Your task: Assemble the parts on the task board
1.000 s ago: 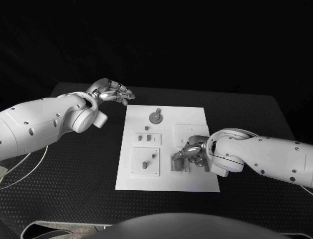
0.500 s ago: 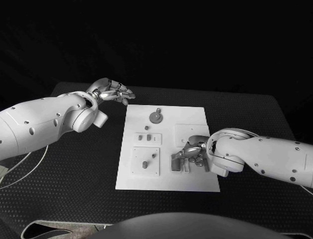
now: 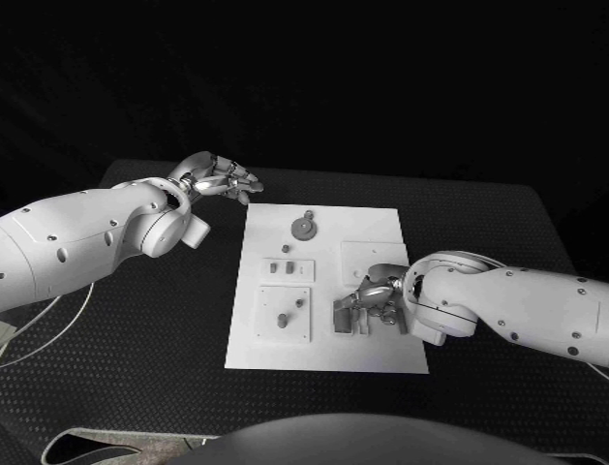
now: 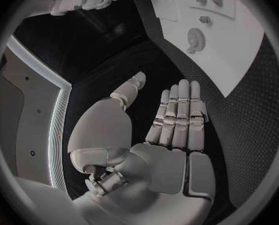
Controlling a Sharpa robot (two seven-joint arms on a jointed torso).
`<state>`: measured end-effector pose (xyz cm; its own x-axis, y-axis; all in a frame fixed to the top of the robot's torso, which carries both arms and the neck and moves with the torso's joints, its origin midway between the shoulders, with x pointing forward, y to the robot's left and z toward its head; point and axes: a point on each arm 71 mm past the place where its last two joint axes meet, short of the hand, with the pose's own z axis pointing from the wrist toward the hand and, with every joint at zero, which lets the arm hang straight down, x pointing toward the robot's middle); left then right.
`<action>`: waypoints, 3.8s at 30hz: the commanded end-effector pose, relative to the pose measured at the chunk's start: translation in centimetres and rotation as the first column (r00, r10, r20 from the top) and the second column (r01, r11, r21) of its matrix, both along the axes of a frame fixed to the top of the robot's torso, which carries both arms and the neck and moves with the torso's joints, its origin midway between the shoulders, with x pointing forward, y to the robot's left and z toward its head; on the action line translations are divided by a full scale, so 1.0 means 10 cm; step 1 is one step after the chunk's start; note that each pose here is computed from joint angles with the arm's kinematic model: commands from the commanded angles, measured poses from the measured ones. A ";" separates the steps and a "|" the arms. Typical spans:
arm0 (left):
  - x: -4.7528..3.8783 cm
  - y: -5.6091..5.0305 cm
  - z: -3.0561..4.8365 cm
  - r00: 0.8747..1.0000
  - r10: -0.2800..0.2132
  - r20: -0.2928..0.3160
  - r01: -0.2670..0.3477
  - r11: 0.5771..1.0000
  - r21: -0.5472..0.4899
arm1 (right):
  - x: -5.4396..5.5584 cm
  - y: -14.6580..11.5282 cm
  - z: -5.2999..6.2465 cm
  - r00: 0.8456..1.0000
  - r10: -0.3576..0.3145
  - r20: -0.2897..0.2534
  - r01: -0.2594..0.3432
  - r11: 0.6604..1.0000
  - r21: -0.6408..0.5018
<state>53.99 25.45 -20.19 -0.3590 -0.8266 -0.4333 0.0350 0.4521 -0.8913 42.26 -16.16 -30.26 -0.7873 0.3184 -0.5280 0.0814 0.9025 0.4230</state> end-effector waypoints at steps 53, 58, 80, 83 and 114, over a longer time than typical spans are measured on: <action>-0.004 0.01 0.013 1.000 -0.007 0.002 0.007 1.000 0.000 | 0.02 -0.79 0.15 0.994 0.101 -0.028 -0.105 0.946 -0.308; -0.005 0.01 0.013 1.000 -0.008 0.001 0.008 1.000 0.000 | 0.00 -0.73 0.08 0.993 0.111 -0.041 -0.119 0.946 -0.302; -0.011 0.03 0.013 1.000 -0.007 -0.002 0.007 1.000 0.001 | 0.01 -0.63 -0.16 0.987 0.161 0.013 -0.144 0.916 -0.375; -0.012 0.03 0.012 1.000 -0.008 -0.002 0.008 1.000 0.000 | 0.00 -0.60 -0.18 0.986 0.168 0.015 -0.151 0.916 -0.373; -0.018 0.05 0.005 1.000 -0.004 -0.011 0.004 1.000 0.014 | -0.04 -0.54 -0.17 0.987 0.158 0.027 -0.141 0.937 -0.321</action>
<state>53.83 26.15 -20.25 -0.3540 -0.8264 -0.4379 0.0189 0.4618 -0.8868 42.63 -21.39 -30.75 -0.7546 -0.0200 -0.6559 -0.1059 0.9901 0.0916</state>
